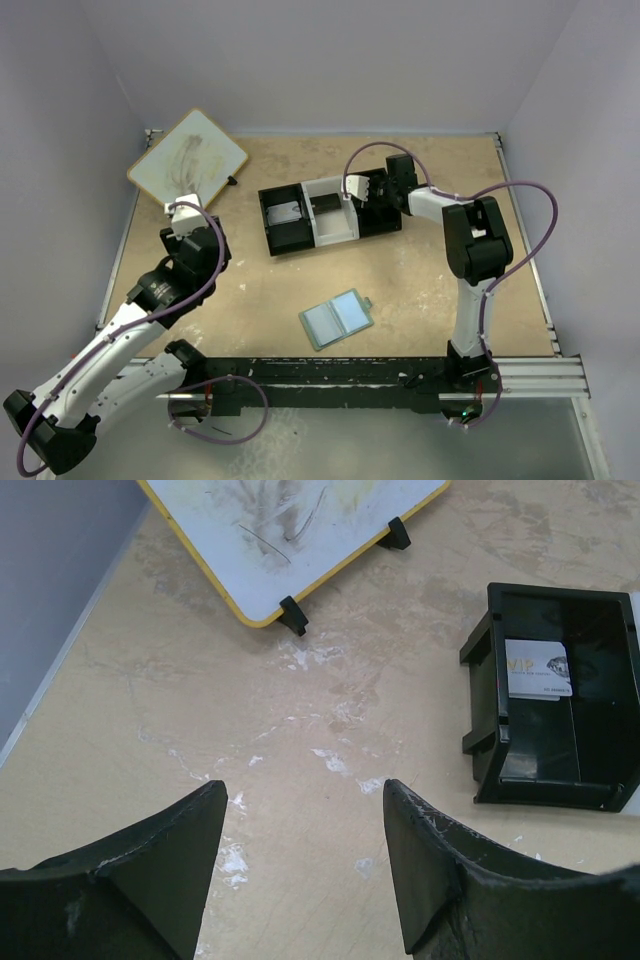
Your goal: Take the credit cards out of the card holder
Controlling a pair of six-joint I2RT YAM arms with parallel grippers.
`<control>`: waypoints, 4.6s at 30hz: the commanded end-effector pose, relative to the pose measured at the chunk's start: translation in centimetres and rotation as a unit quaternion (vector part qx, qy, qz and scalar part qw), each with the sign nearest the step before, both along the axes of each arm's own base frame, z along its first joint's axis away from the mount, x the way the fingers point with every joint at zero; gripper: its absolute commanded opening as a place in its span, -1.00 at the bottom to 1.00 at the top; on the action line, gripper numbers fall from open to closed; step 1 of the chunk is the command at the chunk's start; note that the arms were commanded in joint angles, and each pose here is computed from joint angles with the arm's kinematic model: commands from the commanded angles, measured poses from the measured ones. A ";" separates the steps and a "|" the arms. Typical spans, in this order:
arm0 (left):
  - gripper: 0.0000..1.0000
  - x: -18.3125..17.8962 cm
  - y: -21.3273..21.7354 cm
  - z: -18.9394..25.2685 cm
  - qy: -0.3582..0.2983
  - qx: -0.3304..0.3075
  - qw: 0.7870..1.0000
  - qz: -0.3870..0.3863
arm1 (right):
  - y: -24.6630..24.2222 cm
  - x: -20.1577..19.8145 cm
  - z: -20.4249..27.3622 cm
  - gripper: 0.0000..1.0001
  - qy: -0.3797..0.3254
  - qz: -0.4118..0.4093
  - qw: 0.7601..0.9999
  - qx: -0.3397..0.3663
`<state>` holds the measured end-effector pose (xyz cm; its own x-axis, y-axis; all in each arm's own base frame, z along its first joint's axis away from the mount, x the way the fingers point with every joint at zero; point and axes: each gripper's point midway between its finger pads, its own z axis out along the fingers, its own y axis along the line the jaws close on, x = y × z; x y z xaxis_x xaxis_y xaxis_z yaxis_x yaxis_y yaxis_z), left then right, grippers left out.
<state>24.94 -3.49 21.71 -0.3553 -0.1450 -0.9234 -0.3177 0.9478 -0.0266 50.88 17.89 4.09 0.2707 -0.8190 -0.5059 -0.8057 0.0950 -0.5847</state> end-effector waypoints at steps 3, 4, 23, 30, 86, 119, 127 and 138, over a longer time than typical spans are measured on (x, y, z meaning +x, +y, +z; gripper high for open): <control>0.23 0.3 0.3 0.8 -0.011 0.008 1.000 0.005 | -0.1 -0.8 -0.7 -0.12 0.051 -0.011 0.999 0.008; 0.23 0.3 0.3 0.9 -0.011 0.009 1.000 0.005 | -0.2 -0.8 -0.8 -0.11 0.053 -0.013 0.998 0.008; 0.23 0.3 0.0 1.1 -0.016 0.001 1.000 -0.008 | -0.5 -1.5 0.9 0.06 0.050 -0.012 0.999 0.010; 0.23 0.6 -0.4 0.7 -0.004 0.012 1.000 -0.018 | -0.3 -1.4 1.6 0.08 0.050 -0.019 0.998 0.020; 0.41 -0.7 2.4 2.5 -0.046 0.003 0.998 0.048 | 11.3 -31.6 4.3 0.41 0.295 -0.458 0.772 0.327; 0.40 -0.5 2.2 2.2 -0.037 0.012 0.998 0.045 | 14.9 -35.2 -1.6 0.04 0.329 -0.440 0.809 0.210; 0.40 0.0 -0.9 1.1 -0.019 -0.040 0.999 -0.021 | 16.8 -35.9 -0.7 -0.34 0.392 -0.404 0.783 0.266; 0.34 -3.4 -15.1 -3.2 0.066 -0.328 0.900 -0.281 | 15.3 -33.1 0.1 -0.54 0.490 -0.405 0.682 0.362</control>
<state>23.25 -11.43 17.79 -0.5049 -0.3419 -0.7926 -0.0441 0.9272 -0.3719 17.07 32.77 2.21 -0.8605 -0.0492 -0.5070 -0.3359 0.8031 0.4922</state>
